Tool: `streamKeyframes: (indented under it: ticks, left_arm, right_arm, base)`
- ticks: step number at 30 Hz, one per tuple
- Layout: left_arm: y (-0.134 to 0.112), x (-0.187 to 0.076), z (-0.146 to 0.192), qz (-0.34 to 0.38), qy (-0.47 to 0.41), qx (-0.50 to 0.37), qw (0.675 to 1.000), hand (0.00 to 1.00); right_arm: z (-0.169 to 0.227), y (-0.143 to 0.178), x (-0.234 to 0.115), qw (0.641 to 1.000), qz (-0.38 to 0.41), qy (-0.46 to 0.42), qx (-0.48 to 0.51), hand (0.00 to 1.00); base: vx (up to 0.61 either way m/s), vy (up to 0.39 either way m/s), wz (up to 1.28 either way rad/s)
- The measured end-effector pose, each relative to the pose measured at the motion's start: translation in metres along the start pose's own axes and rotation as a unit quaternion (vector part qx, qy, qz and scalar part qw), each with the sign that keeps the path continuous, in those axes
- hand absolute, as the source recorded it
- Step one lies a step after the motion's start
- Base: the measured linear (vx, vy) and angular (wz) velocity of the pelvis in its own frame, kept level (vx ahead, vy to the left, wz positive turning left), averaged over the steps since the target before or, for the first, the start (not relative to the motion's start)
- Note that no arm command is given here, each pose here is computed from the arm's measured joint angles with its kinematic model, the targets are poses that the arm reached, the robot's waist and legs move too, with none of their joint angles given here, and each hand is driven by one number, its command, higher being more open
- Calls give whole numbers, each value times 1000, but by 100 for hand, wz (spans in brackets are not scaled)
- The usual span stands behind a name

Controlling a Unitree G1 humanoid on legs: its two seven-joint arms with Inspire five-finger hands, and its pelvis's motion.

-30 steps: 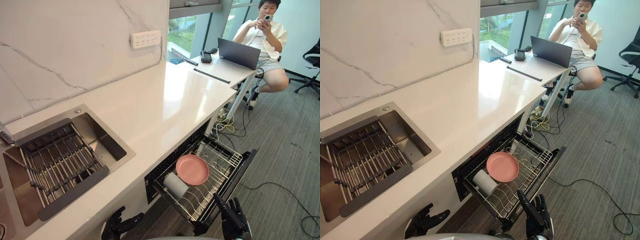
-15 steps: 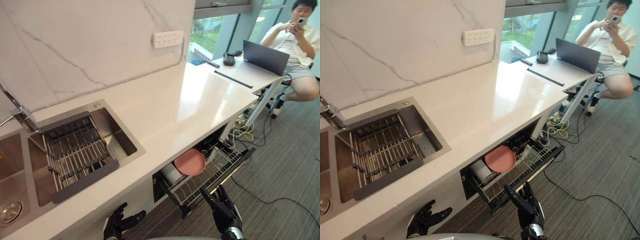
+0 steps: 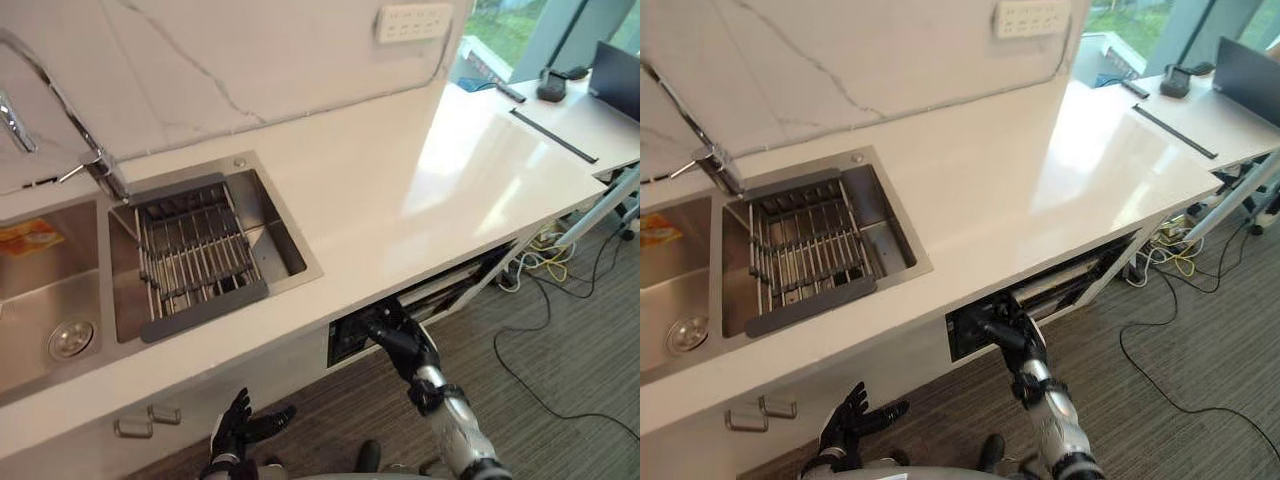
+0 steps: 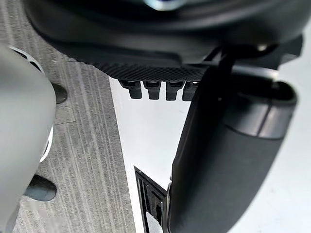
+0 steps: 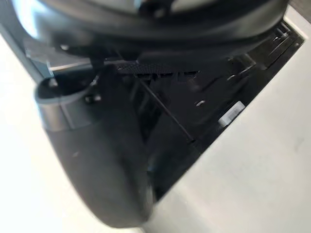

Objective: Walk over to the sink, pick up the cup, carry it to the dishwasher, place the cup inside the dishwasher, then close the dishwasher door

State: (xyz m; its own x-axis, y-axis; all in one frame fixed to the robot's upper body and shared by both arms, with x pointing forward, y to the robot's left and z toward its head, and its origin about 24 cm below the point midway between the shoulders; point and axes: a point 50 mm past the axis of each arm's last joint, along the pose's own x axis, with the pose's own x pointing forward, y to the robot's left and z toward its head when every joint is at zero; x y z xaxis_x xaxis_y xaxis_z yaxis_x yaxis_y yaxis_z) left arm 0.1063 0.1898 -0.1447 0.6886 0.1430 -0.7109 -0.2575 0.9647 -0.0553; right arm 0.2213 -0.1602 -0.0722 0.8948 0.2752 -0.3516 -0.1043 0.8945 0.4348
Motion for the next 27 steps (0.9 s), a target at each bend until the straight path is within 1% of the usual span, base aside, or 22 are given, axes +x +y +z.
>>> streamKeyframes:
  ticks: [5, 10, 11, 14, 17, 19, 24, 27]
  left_arm:
    - [4, 1, 3, -7, -2, 9, 1000, 100]
    - [8, 4, 10, -17, -9, 33, 999, 100]
    - [9, 4, 11, -16, -9, 35, 999, 100]
    - [9, 4, 11, -16, -9, 36, 999, 100]
    - [9, 4, 12, -14, -11, 37, 999, 100]
    - [10, 4, 11, -15, -10, 45, 999, 100]
    - [15, 3, 8, -10, -1, 53, 999, 100]
    - [20, 1, 5, -6, 5, 58, 998, 100]
  right_arm:
    - [13, -6, 9, 994, 19, 36, -99, 100]
    - [21, -8, 12, 984, 27, 51, -167, 100]
    - [22, -6, 12, 976, 35, 59, -205, 100]
    - [21, 2, 9, 959, 66, 69, -267, 100]
    - [5, 9, -3, 956, 84, 78, -271, 100]
    - [-8, 5, -14, 958, 81, 95, -259, 100]
    - [-35, -17, -42, 960, 22, 139, -241, 100]
    - [-47, -32, -54, 965, -41, 147, -211, 100]
  base:
    - [-34, 10, 4]
    - [-44, 29, 12]
    - [-5, 27, 7]
    - [16, 50, 4]
    - [62, 75, 4]
    - [81, 90, 2]
    - [96, 95, -10]
    - [67, 64, -21]
